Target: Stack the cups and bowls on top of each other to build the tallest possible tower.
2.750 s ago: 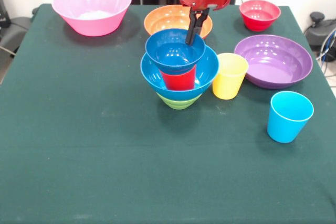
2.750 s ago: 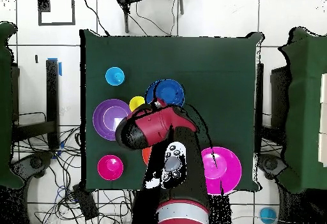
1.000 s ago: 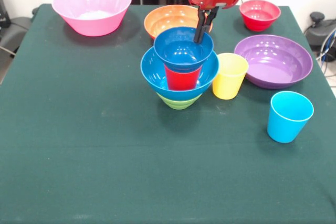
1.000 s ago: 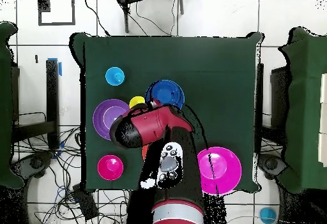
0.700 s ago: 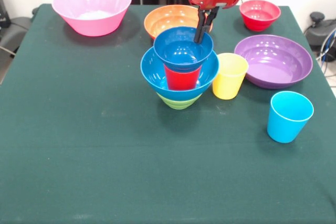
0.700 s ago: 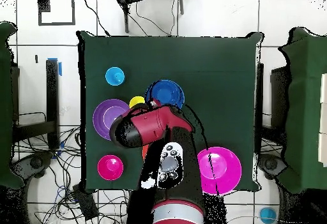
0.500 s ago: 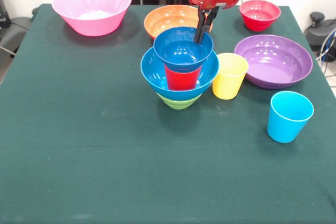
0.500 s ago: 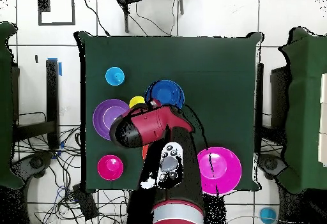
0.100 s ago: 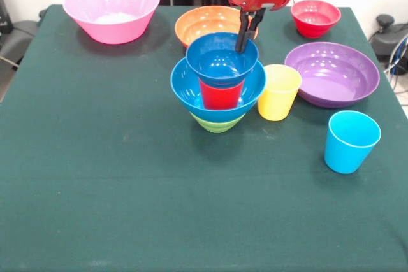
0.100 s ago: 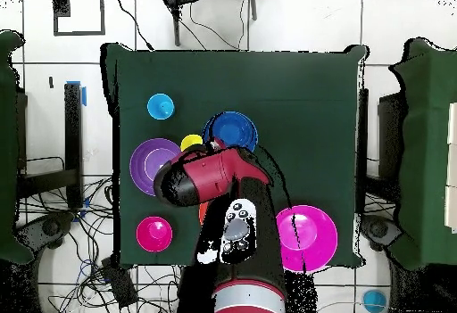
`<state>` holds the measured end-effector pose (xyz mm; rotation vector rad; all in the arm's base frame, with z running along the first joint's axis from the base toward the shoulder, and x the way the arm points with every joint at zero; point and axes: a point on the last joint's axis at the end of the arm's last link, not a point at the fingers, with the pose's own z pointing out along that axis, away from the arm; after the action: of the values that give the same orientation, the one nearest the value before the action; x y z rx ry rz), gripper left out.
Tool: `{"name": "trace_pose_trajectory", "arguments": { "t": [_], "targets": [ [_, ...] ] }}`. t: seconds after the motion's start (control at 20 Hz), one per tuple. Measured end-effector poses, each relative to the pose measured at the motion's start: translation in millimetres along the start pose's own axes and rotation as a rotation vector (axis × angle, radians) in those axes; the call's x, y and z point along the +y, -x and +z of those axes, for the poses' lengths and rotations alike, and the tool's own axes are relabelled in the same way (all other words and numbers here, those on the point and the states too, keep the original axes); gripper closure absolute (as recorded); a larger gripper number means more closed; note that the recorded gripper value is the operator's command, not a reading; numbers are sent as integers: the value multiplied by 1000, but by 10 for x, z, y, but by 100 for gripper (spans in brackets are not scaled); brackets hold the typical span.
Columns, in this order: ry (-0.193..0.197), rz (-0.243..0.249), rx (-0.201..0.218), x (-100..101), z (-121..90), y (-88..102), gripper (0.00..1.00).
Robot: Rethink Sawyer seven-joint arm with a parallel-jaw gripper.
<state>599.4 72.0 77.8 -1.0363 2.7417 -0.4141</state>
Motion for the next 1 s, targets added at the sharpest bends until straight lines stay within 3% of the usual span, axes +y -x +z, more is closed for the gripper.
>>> {"name": "trace_pose_trajectory", "arguments": {
  "t": [0.05, 0.7, 1.0],
  "targets": [
    [0, 0, 0, 0, 0, 0, 0],
    [0, 0, 0, 0, 0, 0, 0],
    [7, 3, 23, -2, -18, -27, 0]
  ]
}}
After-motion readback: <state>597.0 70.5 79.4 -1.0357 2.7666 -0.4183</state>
